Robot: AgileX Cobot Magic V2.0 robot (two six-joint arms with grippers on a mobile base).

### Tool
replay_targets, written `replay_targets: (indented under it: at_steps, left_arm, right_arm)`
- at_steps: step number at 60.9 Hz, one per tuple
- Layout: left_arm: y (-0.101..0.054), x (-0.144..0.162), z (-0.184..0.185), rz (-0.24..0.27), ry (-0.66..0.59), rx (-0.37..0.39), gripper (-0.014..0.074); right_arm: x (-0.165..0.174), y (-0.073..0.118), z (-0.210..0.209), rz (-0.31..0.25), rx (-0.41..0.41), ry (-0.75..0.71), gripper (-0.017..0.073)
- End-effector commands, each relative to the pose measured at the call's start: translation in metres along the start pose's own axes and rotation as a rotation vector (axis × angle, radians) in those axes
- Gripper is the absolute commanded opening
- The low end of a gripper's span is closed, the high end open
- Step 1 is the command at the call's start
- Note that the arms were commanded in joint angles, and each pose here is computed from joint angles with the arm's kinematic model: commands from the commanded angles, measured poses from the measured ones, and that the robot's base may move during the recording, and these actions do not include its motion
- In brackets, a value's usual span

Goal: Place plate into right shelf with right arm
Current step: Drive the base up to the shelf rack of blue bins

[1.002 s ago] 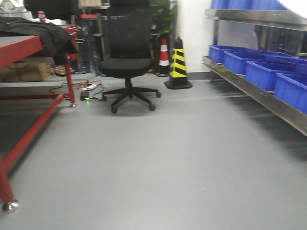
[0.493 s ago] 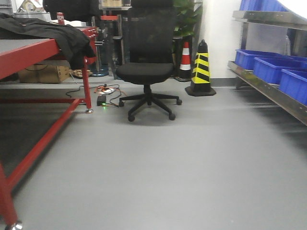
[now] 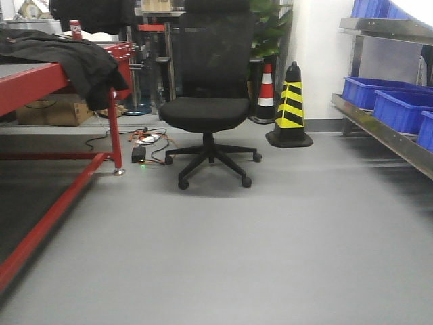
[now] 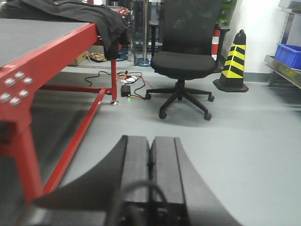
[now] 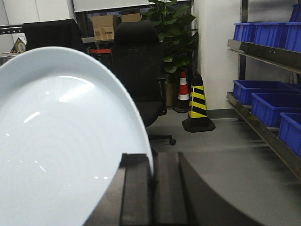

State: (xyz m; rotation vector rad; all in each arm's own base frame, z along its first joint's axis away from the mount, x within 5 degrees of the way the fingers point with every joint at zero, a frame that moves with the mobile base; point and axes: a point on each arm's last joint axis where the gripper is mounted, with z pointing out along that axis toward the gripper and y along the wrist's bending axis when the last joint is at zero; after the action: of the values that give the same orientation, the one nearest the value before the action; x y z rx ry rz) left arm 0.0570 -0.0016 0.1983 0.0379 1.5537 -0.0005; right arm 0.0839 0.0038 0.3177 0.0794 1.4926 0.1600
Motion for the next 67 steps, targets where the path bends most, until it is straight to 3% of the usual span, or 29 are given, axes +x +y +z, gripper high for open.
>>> replay_targets:
  at_steps: [1, 67]
  left_arm:
    - [0.0011, -0.0052, -0.0008, -0.015, -0.089, -0.012, -0.0128]
    - [0.0011, -0.0052, -0.0008, -0.015, -0.089, -0.012, -0.0128]
  right_arm:
    - [-0.0182, 0.003, -0.0004, -0.015, -0.019, -0.114, 0.005]
    - [-0.0178, 0.003, -0.0004, -0.015, -0.019, -0.113, 0.005]
